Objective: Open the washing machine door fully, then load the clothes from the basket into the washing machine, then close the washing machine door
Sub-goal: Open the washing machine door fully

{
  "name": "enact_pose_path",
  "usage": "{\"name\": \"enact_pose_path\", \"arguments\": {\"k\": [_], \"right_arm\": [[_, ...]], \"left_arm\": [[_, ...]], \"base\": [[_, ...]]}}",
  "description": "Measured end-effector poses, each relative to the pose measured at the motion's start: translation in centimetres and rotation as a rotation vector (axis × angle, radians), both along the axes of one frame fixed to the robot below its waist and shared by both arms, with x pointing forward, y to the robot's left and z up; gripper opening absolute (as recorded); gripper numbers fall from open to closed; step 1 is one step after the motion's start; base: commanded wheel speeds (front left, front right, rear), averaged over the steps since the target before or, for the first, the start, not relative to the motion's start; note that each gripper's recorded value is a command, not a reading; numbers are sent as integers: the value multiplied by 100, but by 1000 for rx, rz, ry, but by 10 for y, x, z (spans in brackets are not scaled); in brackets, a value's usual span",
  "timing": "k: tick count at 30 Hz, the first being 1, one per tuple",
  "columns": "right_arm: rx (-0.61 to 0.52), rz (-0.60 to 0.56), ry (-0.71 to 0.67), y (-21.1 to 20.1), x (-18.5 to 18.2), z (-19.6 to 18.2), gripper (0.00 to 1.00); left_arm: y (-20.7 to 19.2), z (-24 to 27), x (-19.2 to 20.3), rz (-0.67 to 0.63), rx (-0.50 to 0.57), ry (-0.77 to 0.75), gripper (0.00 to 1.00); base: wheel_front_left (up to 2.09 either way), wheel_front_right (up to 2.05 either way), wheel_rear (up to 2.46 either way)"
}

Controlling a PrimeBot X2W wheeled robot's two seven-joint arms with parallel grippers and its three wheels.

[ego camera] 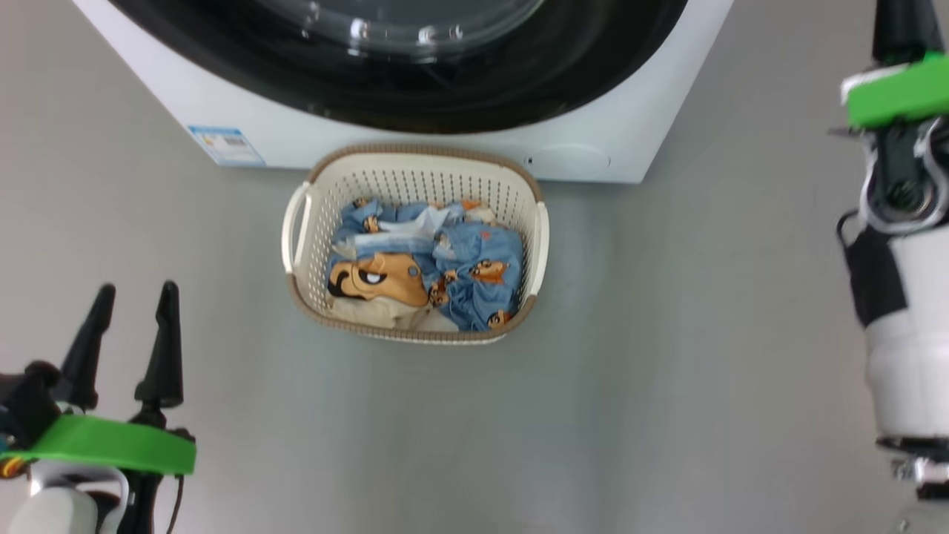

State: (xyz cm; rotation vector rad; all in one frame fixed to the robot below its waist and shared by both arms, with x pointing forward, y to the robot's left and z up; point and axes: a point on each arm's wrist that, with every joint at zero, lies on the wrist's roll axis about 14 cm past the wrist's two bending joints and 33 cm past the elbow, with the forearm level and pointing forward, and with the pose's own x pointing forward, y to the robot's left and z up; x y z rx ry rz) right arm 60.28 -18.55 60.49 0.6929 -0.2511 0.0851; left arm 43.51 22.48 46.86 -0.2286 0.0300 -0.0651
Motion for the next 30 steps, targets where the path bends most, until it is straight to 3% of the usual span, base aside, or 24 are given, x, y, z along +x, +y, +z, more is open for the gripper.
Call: {"name": "enact_pose_path", "arguments": {"k": [6,18,30], "right_arm": [[74,56,111,-5,33,-18,0],[252,291,242,39,63,-30,0],[227,438,363,76,84,-44,0]], "left_arm": [[0,-10,11,-8,4,17,100],[6,-26,11,8,-2,62,100],[13,-38,12,31,-17,93,100]], "base": [[0,0,0],[0,0,0],[0,0,0]]}}
